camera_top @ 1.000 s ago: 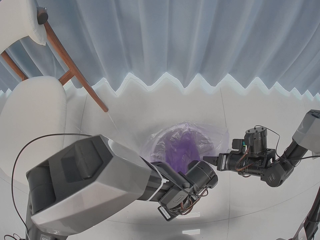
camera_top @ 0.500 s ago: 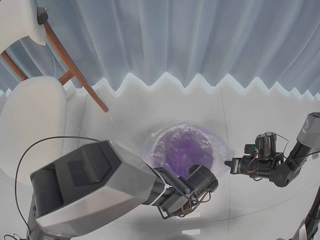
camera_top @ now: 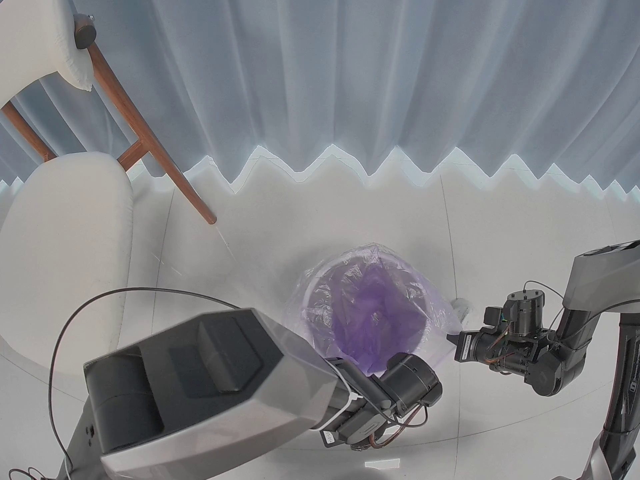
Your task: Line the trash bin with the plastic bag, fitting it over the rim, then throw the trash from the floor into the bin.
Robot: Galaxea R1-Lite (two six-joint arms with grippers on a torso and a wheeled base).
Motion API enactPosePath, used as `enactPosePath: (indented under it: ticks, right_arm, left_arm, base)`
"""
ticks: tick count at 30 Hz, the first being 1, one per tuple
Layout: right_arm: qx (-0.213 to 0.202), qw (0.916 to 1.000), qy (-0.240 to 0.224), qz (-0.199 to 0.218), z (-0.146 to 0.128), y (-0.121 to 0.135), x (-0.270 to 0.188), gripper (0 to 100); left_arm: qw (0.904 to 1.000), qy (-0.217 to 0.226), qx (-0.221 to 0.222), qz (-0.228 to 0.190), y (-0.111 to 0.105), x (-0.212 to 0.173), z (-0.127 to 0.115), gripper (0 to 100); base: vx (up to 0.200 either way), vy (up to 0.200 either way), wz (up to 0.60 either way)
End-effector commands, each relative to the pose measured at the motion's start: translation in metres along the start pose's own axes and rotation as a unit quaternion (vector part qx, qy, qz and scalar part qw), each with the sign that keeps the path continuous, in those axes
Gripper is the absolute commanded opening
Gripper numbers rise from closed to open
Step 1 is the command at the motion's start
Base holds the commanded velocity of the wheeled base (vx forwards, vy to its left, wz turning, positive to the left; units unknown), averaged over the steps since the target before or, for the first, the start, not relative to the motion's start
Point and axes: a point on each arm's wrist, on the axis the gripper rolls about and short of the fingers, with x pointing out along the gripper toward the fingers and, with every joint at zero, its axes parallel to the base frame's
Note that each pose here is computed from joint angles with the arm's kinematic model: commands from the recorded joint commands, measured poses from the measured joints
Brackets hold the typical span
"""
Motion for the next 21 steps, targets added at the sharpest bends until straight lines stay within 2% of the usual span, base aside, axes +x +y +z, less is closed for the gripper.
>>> enactPosePath:
  ticks: [1, 2, 3, 5, 6, 9, 14, 17, 21]
  right_arm:
    - [0.007, 0.9994, 0.033, -0.013, -0.018, -0.006, 0.003, 0]
    - [0.009, 0.9992, 0.035, -0.015, -0.019, -0.007, 0.001, 0]
    - [0.010, 0.9992, 0.037, -0.015, -0.020, -0.007, 0.000, 100]
    - [0.012, 0.9994, 0.031, -0.014, -0.019, -0.006, -0.004, 100]
    - [0.016, 0.9997, 0.015, -0.009, -0.017, -0.004, -0.013, 100]
    - [0.026, 0.9996, 0.010, 0.000, -0.019, -0.003, -0.026, 100]
    - [0.031, 0.9989, 0.009, 0.035, -0.025, -0.001, -0.036, 100]
    - [0.044, 0.9976, -0.012, 0.053, -0.024, 0.000, -0.042, 100]
    - [0.047, 0.9955, -0.059, 0.058, -0.011, -0.009, -0.045, 100]
  left_arm:
    - [0.9996, 0.006, 0.019, 0.018, 0.003, 0.010, -0.014, 0]
    - [0.9996, 0.007, 0.021, 0.020, 0.004, 0.009, -0.015, 0]
    - [0.9995, 0.007, 0.022, 0.020, 0.005, 0.009, -0.016, 100]
    - [0.9996, 0.006, 0.021, 0.020, 0.006, 0.007, -0.018, 100]
    - [0.9997, 0.003, 0.019, 0.012, 0.006, -0.005, -0.018, 100]
    - [0.9999, -0.002, 0.015, -0.006, 0.010, -0.030, -0.013, 100]
    - [0.9993, -0.013, 0.000, -0.034, 0.018, -0.053, -0.003, 100]
    - [0.9980, -0.024, -0.014, -0.056, 0.032, -0.081, 0.010, 100]
    - [0.9946, -0.043, -0.052, -0.079, 0.075, -0.127, 0.036, 100]
  base:
    - [0.000, 0.000, 0.00]
    - [0.000, 0.000, 0.00]
    - [0.000, 0.000, 0.00]
    - [0.000, 0.000, 0.00]
    - [0.000, 0.000, 0.00]
    - [0.000, 0.000, 0.00]
    - [0.000, 0.000, 0.00]
    - [0.000, 0.000, 0.00]
    - [0.000, 0.000, 0.00]
